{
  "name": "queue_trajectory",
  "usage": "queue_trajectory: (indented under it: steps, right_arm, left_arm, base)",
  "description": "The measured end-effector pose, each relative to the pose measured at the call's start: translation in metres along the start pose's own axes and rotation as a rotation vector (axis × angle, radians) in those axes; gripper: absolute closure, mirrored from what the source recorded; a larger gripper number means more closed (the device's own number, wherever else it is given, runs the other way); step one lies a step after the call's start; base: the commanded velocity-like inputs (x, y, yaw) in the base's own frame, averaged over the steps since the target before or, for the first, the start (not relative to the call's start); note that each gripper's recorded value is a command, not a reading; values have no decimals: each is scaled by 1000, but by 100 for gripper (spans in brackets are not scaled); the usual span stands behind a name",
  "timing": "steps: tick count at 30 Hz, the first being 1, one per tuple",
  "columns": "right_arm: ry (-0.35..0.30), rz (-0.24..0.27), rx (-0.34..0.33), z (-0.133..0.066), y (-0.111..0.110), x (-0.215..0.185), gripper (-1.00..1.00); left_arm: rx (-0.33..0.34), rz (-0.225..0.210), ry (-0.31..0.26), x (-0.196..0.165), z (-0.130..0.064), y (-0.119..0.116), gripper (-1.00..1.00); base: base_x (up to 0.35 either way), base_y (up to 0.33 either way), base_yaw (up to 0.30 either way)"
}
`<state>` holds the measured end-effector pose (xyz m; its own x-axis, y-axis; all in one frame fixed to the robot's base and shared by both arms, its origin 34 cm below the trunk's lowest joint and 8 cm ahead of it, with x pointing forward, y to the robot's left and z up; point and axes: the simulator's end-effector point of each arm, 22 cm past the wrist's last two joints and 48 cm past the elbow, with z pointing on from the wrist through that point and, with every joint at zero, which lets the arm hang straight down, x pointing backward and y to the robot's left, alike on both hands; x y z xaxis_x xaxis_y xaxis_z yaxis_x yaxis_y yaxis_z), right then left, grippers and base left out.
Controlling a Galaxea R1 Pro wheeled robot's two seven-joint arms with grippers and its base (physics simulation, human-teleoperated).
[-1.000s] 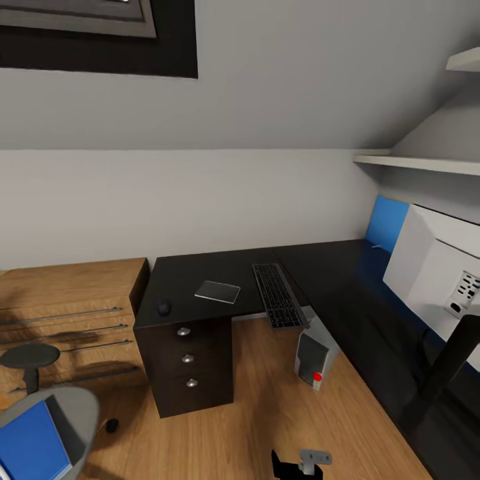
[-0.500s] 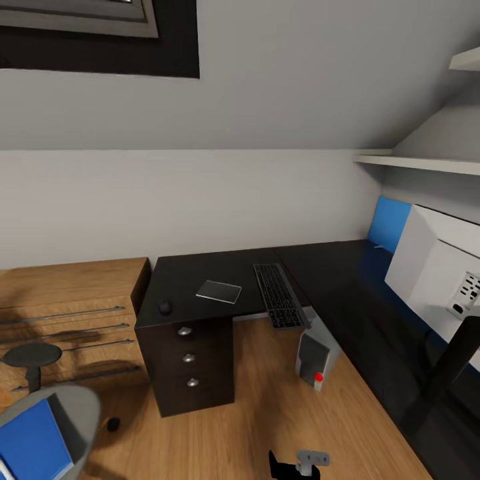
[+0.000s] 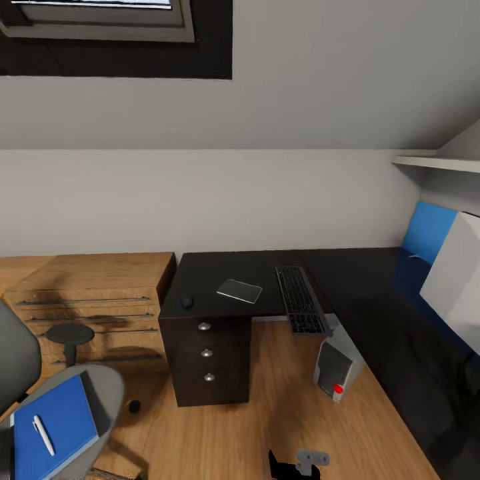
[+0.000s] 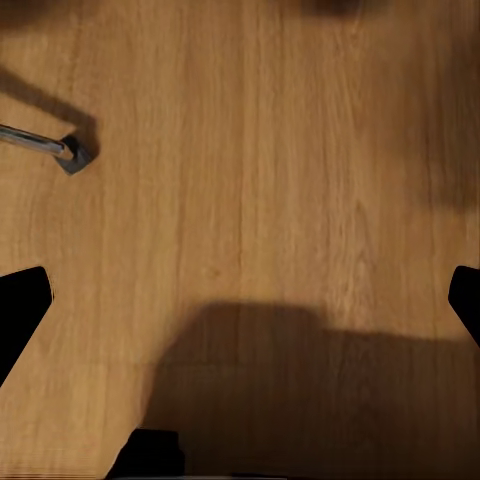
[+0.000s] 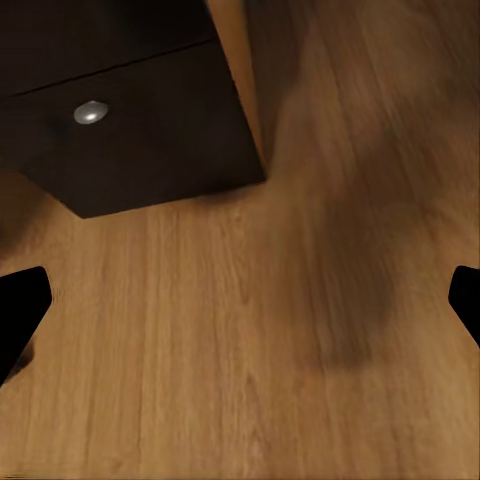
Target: In the bedroom, organize the workspace by keeping the computer under the desk, ensuring the monitor is on the desk, placing the keyboard on the desk next to the monitor, placing the mouse on the desk next to the keyboard, moving the folder from the swivel chair onto the desk next to the mouse, stacking the notebook on top of the folder with the pen on top of the notebook, and positioning the swivel chair next to the desk.
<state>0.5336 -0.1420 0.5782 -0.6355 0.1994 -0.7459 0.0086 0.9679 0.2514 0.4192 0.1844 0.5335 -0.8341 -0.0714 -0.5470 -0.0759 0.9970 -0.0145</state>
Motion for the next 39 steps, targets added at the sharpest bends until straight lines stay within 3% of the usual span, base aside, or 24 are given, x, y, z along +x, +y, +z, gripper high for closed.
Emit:
queue_trajectory:
  steps: [9, 31, 34, 35, 39]
  right_arm:
    - [-2, -4, 0, 0, -1, -1, -100]
    - [-2, -15, 4, 1, -2, -1, -100]
    - [-1, -34, -5, 1, -2, -1, -100]
    - [-5, -56, -21, 2, 5, -3, -100]
    - [-55, -48, -16, 10, 15, -28, -100]
  left_arm:
    - [2, 2, 2, 2, 0, 0, -100]
    - [9, 14, 1, 3, 0, -4, -100]
    - [11, 2, -47, -8, -1, -6, -100]
    - [20, -12, -125, -29, -2, -10, -100]
    - [45, -40, -243, -82, -9, -21, -100]
  base:
    - [0, -3, 172]
    - [0, -22, 10]
    - [0, 0, 0]
    - [0, 0, 0]
    - [0, 0, 0]
